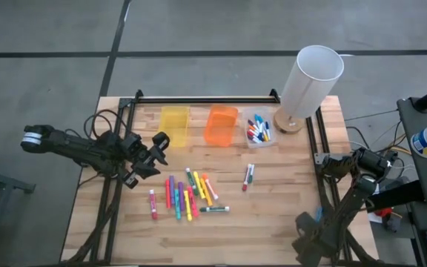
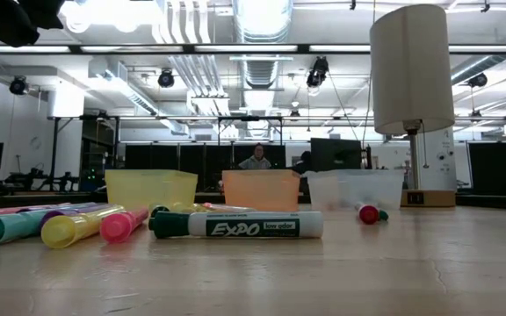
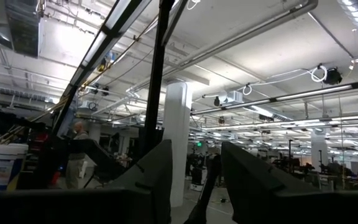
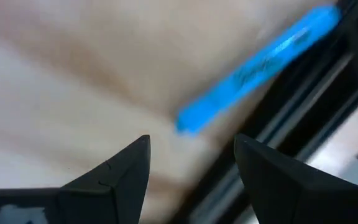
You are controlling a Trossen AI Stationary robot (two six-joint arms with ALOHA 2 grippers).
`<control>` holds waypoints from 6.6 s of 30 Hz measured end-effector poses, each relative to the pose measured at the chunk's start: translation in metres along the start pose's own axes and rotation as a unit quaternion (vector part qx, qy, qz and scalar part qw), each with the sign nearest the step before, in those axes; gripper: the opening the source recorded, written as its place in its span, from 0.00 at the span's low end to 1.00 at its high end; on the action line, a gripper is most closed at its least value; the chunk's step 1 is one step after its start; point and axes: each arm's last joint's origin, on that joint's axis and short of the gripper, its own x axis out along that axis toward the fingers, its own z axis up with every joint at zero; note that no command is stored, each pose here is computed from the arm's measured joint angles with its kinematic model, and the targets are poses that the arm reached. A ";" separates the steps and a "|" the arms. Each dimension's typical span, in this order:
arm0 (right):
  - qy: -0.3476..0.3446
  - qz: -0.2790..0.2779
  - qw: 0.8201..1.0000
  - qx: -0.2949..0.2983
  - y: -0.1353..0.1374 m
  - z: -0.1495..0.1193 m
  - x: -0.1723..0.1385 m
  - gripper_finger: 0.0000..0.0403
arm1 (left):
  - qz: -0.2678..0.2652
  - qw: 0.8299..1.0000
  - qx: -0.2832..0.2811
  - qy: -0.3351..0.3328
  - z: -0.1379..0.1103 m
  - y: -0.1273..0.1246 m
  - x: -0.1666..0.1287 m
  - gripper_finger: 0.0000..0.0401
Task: Pick & Place Markers
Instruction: Move the blue highlighter to the center of the table, then put the blue highlighter into the orange bin
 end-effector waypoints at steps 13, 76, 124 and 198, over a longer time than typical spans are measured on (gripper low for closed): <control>0.044 -0.031 0.980 -0.191 -0.002 0.003 0.008 0.43 | 0.004 1.000 -0.002 0.001 -0.001 0.001 0.000 0.33; -0.202 -0.018 0.956 -0.212 0.010 0.043 -0.009 0.02 | 0.005 1.000 -0.003 0.002 -0.002 0.001 0.001 0.33; -0.361 0.098 0.925 -0.071 0.039 0.224 -0.088 0.40 | 0.010 1.000 -0.008 0.012 -0.005 0.003 0.001 0.33; 0.064 0.124 0.972 0.188 -0.040 0.315 -0.043 0.20 | 0.013 1.000 -0.020 0.020 -0.007 0.003 0.001 0.33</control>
